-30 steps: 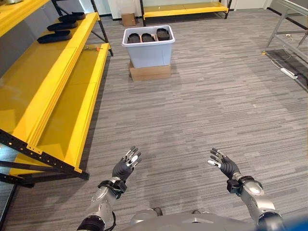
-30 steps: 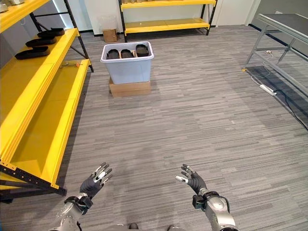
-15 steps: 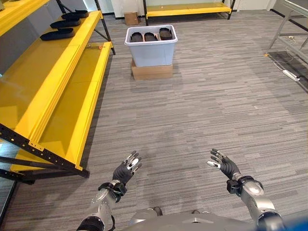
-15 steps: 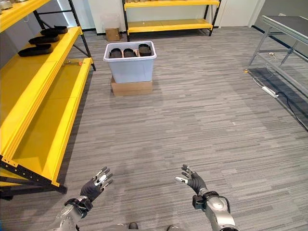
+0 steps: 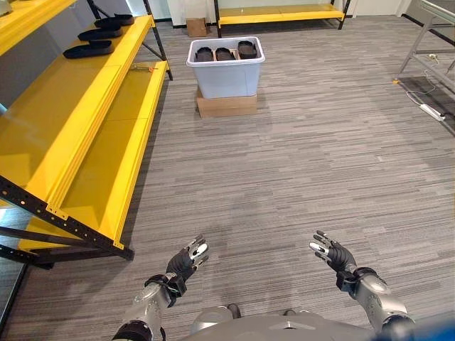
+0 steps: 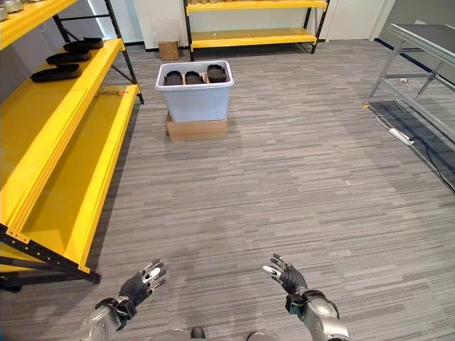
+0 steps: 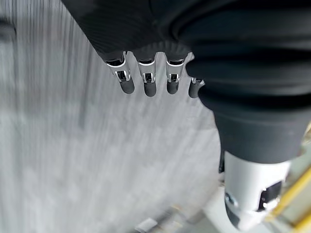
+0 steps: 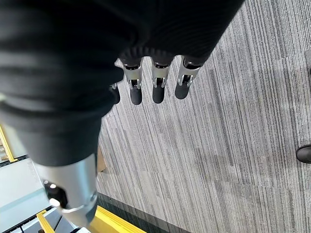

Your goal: Move parts from the plastic box to the shelf.

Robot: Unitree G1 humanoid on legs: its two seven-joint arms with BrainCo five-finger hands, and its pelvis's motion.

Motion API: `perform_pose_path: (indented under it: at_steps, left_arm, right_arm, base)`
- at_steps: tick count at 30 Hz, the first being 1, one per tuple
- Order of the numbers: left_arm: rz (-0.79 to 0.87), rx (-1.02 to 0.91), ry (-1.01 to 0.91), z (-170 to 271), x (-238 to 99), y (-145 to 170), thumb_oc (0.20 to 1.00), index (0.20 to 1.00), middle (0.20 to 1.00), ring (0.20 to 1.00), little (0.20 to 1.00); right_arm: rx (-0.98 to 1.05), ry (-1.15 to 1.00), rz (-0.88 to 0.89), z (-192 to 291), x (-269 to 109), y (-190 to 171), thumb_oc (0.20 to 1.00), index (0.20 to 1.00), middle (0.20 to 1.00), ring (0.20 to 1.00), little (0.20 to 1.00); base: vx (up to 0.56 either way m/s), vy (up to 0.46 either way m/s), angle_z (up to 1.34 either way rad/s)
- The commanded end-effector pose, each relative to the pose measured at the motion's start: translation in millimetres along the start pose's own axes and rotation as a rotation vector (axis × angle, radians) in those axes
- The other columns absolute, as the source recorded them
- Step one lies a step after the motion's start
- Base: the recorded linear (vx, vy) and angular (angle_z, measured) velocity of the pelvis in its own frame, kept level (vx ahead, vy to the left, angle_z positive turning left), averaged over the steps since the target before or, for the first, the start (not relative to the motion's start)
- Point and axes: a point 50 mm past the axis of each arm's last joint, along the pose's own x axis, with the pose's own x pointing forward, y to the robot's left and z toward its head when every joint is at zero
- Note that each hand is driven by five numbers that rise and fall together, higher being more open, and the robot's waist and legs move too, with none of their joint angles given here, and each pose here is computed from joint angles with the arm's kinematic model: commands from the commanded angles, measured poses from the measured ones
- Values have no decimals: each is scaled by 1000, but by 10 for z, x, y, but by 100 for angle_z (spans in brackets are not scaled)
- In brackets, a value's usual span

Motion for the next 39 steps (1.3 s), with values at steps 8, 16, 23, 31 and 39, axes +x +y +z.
perform_pose_path:
  at_steps: [8, 16, 23, 31, 39]
  left_arm:
    - [-218, -145, -94, 201, 111, -177, 1000, 1000, 1000, 1000, 1000]
    - [-249, -88, -41, 153, 105, -177, 1000, 1000, 1000, 1000, 1000]
    - [-285, -119, -103, 186, 150, -276, 1000, 1000, 1000, 1000, 1000]
    - [-285, -53, -87, 77, 148, -319, 1000, 1000, 1000, 1000, 1000]
    - [-268, -7, 2, -57, 162, -344, 1000, 1000, 1000, 1000, 1000]
  right_arm:
    - [50, -117, 7, 241, 79, -11, 1000, 1000, 1000, 1000, 1000]
    - [49, -191, 18, 409, 123, 94, 1000, 1000, 1000, 1000, 1000]
    - [-11, -190, 79, 384, 100, 169, 1000, 1000, 1000, 1000, 1000]
    - [-83, -113, -40, 159, 35, 58, 1000, 1000, 1000, 1000, 1000]
    - [-440, 14, -189, 142, 39, -228, 1000, 1000, 1000, 1000, 1000]
  base:
    - [-10, 109, -7]
    - [-27, 130, -10]
    - [98, 15, -12]
    - [377, -128, 23]
    - [544, -129, 16]
